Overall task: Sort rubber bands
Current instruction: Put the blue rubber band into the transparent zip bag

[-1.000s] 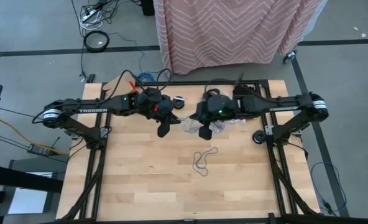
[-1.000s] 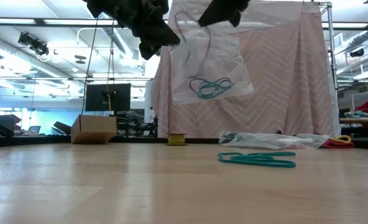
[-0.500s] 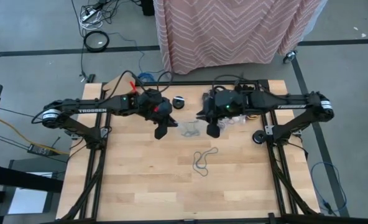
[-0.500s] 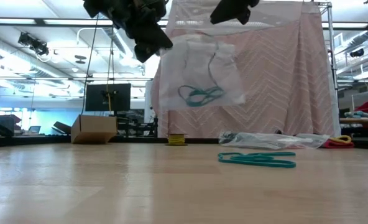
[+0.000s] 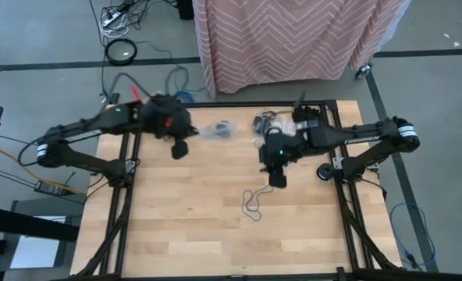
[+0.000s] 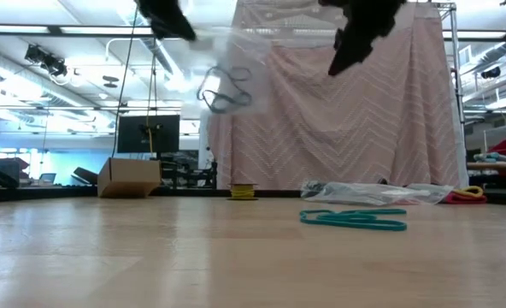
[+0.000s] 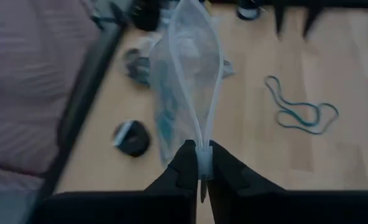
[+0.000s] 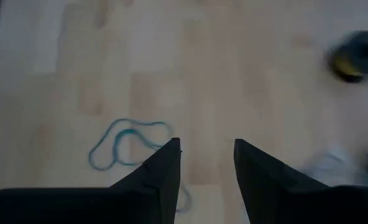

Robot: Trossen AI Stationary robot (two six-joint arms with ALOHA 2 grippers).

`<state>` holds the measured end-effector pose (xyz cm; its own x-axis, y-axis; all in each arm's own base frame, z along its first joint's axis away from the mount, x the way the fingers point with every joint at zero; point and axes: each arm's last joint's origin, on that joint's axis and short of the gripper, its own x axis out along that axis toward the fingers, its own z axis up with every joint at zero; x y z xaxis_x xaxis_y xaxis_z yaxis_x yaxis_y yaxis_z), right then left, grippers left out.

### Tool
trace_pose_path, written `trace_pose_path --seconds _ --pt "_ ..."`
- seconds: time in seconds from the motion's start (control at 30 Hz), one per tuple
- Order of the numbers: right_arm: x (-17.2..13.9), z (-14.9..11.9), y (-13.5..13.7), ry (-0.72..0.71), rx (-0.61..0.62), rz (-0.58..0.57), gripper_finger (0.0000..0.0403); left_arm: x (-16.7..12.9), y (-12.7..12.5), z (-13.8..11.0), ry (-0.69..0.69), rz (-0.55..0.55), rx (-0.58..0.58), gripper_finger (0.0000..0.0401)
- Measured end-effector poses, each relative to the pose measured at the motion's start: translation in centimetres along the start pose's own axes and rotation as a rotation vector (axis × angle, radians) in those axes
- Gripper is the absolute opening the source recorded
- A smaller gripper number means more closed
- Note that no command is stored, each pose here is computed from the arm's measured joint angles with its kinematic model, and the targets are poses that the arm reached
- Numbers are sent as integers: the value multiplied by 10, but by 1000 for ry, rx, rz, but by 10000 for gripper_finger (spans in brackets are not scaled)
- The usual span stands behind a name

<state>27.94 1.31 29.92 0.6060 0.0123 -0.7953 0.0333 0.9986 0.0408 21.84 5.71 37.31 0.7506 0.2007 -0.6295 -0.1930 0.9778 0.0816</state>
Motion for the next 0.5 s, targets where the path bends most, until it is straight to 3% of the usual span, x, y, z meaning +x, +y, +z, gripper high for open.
trace_pose_path --seconds 0.13,0.27,0.5 --pt "44 -30 19 4 -58 89 138 -30 3 -6 -49 104 -10 21" --pt "74 -63 32 26 -54 116 139 -48 1 -9 -100 128 -55 21" --pt "110 -110 38 202 -88 5 137 -48 -1 -11 -90 117 -73 21"
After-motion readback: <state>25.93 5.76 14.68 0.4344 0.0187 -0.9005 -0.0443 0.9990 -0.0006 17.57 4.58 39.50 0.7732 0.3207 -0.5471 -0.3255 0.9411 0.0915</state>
